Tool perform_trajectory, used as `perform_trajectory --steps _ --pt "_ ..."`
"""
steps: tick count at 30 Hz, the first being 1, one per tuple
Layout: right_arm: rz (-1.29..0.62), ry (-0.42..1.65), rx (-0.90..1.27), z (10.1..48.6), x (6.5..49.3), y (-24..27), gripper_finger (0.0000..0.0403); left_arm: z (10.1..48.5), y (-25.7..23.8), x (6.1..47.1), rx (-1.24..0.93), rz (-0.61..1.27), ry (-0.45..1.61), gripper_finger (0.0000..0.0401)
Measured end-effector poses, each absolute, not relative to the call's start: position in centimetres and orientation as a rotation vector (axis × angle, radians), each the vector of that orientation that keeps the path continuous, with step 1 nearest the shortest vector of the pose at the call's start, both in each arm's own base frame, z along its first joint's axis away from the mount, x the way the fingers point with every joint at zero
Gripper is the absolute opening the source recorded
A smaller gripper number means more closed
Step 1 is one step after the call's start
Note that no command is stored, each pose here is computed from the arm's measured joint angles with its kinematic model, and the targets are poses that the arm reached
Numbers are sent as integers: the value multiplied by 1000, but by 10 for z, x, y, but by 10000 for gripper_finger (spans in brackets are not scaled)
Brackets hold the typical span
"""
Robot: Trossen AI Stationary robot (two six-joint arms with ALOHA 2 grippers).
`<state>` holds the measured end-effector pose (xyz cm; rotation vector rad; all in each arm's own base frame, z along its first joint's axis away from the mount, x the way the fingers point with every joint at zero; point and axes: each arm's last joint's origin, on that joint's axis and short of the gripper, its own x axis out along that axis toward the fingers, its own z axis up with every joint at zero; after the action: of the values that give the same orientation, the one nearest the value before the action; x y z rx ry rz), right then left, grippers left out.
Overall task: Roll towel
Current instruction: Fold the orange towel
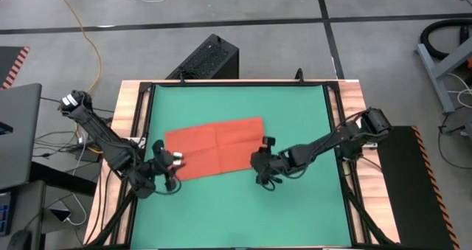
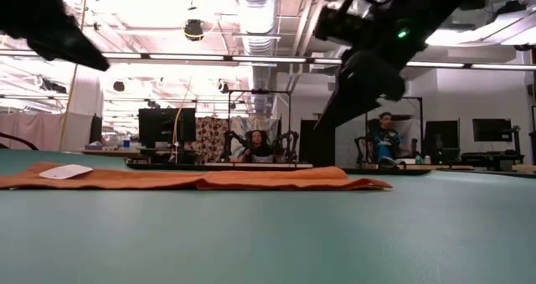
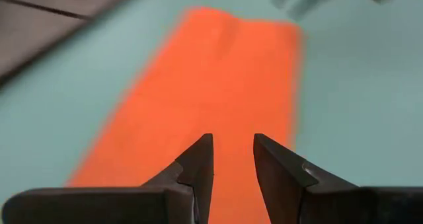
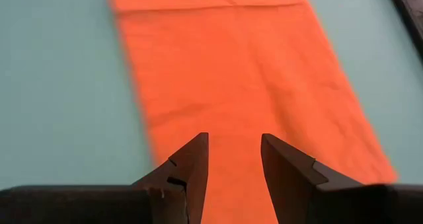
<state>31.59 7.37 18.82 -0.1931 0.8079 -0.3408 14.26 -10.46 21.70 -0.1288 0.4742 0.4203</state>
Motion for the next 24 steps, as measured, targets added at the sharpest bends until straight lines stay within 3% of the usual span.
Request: perform_trajectory --steps 3,8,17,24 --pt "-346 831 -201 188 321 52 159 216 -89 148 -166 569 431 98" --pt "-303 897 -229 187 326 6 159 212 -60 160 -213 690 535 98" --pt "-260 926 -132 186 318 -84 159 209 -5 174 -116 756 755 97" --pt "-283 906 -85 188 304 -130 159 212 27 182 -117 701 781 97"
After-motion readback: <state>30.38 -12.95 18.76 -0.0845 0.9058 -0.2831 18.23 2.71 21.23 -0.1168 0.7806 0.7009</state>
